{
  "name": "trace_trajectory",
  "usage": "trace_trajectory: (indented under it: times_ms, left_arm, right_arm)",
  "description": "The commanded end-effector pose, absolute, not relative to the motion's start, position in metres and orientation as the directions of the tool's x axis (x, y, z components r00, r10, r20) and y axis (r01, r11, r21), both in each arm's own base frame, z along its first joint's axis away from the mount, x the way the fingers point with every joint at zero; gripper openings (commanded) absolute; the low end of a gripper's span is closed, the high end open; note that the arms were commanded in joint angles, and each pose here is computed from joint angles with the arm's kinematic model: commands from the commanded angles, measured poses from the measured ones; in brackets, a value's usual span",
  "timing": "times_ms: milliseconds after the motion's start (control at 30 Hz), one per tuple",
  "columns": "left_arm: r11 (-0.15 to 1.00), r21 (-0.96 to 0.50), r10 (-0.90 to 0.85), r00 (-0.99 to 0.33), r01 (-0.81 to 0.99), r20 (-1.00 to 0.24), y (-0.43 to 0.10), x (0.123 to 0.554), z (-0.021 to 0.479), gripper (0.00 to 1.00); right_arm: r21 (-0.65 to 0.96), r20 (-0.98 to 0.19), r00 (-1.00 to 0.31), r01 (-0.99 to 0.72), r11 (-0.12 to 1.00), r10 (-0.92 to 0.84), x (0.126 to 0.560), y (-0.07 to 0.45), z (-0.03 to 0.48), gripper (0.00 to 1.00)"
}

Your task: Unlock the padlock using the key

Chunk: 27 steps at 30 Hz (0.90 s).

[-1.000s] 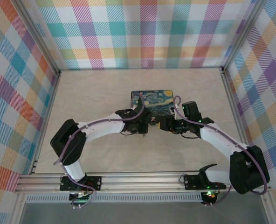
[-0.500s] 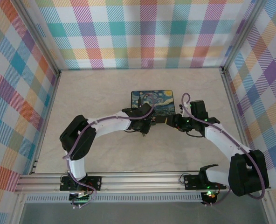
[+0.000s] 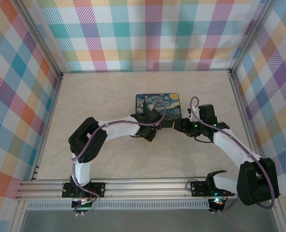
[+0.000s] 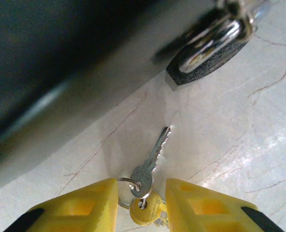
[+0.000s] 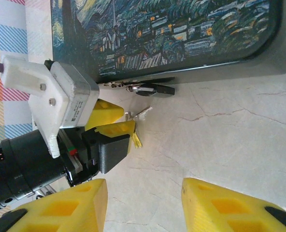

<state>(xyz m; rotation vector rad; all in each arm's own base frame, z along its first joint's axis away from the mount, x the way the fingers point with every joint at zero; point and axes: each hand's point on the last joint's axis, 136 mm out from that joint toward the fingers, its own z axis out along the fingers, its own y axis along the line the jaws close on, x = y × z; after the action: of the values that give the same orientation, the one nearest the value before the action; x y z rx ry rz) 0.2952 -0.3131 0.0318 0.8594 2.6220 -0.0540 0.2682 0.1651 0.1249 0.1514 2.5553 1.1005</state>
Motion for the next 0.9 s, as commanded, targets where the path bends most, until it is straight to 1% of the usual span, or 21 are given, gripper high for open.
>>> trace_trajectory:
  times_ms: [0, 133, 300, 467, 600, 867]
  left_arm:
    - [0.776, 0.132, 0.618, -0.7, 0.617, -0.358, -0.319, 0.295, 0.028, 0.31]
    - [0.767, 0.169, 0.634, -0.692, 0.619, -0.346, -0.315, 0.296, 0.021, 0.29]
    - [0.761, 0.185, 0.644, -0.688, 0.622, -0.334, -0.313, 0.297, 0.016, 0.22]
    - [0.762, 0.185, 0.643, -0.691, 0.621, -0.329, -0.313, 0.297, 0.015, 0.1]
    - [0.782, 0.15, 0.612, -0.703, 0.604, -0.362, -0.316, 0.295, 0.025, 0.01]
    - [0.829, 0.004, 0.508, -0.75, 0.559, -0.424, -0.322, 0.292, 0.061, 0.0]
  right_arm:
    - [0.729, -0.268, -0.933, -0.034, 0.683, 0.24, 0.265, 0.163, 0.126, 0.46]
    - [0.734, -0.27, -0.933, -0.038, 0.678, 0.24, 0.265, 0.164, 0.127, 0.46]
    - [0.738, -0.268, -0.934, -0.041, 0.673, 0.237, 0.264, 0.165, 0.128, 0.46]
    - [0.738, -0.271, -0.934, -0.045, 0.673, 0.234, 0.262, 0.164, 0.13, 0.46]
    - [0.742, -0.272, -0.937, -0.058, 0.668, 0.22, 0.258, 0.166, 0.131, 0.46]
    - [0.762, -0.276, -0.944, -0.1, 0.64, 0.18, 0.249, 0.171, 0.137, 0.46]
